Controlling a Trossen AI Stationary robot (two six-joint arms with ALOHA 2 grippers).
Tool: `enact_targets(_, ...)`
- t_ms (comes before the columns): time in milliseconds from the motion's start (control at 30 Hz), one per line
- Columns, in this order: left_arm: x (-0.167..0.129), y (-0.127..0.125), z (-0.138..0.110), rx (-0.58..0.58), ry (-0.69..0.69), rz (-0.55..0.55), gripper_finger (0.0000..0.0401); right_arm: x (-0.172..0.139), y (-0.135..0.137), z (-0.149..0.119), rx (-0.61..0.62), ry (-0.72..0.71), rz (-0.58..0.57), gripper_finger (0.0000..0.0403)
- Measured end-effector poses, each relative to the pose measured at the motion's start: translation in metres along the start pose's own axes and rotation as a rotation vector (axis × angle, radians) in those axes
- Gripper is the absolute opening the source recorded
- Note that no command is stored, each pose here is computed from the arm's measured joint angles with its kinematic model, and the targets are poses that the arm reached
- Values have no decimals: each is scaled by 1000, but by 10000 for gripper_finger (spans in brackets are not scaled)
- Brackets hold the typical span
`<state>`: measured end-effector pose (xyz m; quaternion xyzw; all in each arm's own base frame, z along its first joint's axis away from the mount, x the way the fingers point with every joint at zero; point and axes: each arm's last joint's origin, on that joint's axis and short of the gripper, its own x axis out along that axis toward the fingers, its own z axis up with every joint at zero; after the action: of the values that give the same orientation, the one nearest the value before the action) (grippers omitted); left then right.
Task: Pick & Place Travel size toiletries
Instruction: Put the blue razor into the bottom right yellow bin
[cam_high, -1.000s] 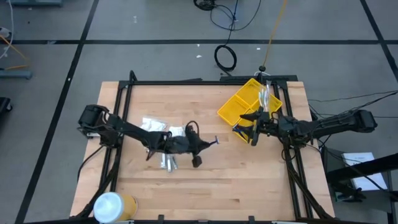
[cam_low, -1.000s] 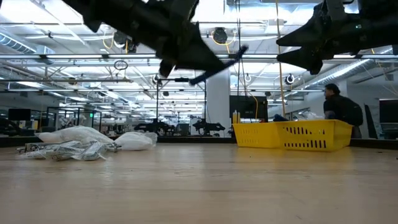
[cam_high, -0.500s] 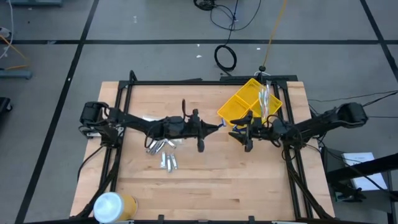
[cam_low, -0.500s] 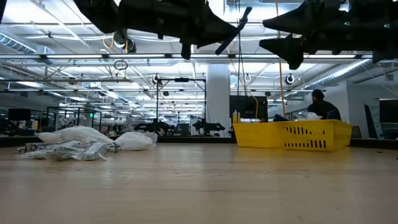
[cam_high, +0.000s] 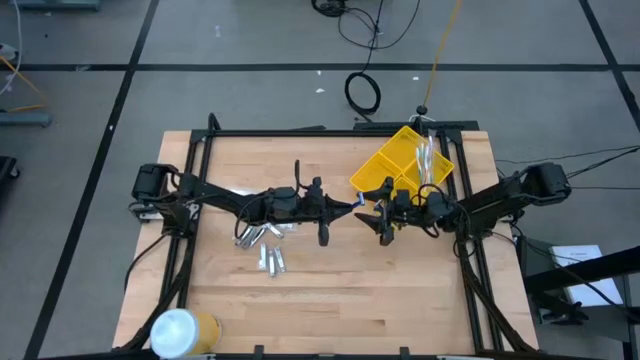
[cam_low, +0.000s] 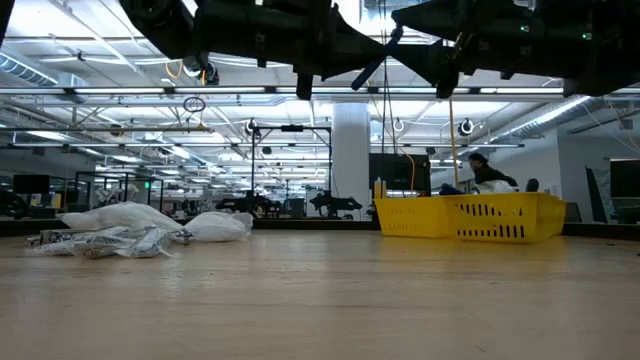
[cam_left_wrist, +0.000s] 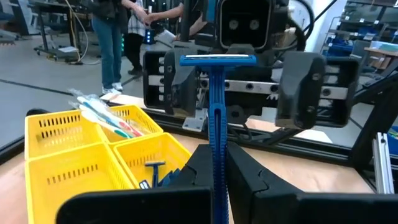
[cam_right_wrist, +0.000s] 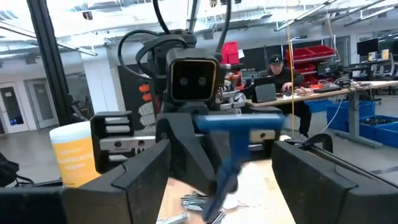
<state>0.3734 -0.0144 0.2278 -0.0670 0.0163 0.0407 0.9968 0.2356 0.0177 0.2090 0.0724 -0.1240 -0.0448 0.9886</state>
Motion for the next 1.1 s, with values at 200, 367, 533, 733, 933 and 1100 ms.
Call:
enact_targets(200, 0, -1, 1, 1, -7, -4, 11, 8, -1, -4, -8, 26, -12, 246)
enact_targets(367, 0, -1, 1, 7, -9, -4, 6, 9, -3, -5, -10, 34, -23, 176)
enact_targets(533, 0, -2, 1, 4, -9, -6, 18, 9, -5, -5, -28, 35, -26, 65)
enact_targets(733, -1, -8, 0, 38, -2, -59, 19, 10, -11, -5, -33, 48, -39, 26)
enact_targets(933, -3, -17, -3, 123, -1, 44, 62, 10, -18, -8, -26, 96, -79, 26)
enact_targets(1100, -6, -24, 1, 140, -11, 37, 135, 4, -27, -8, -68, 175, -255, 26)
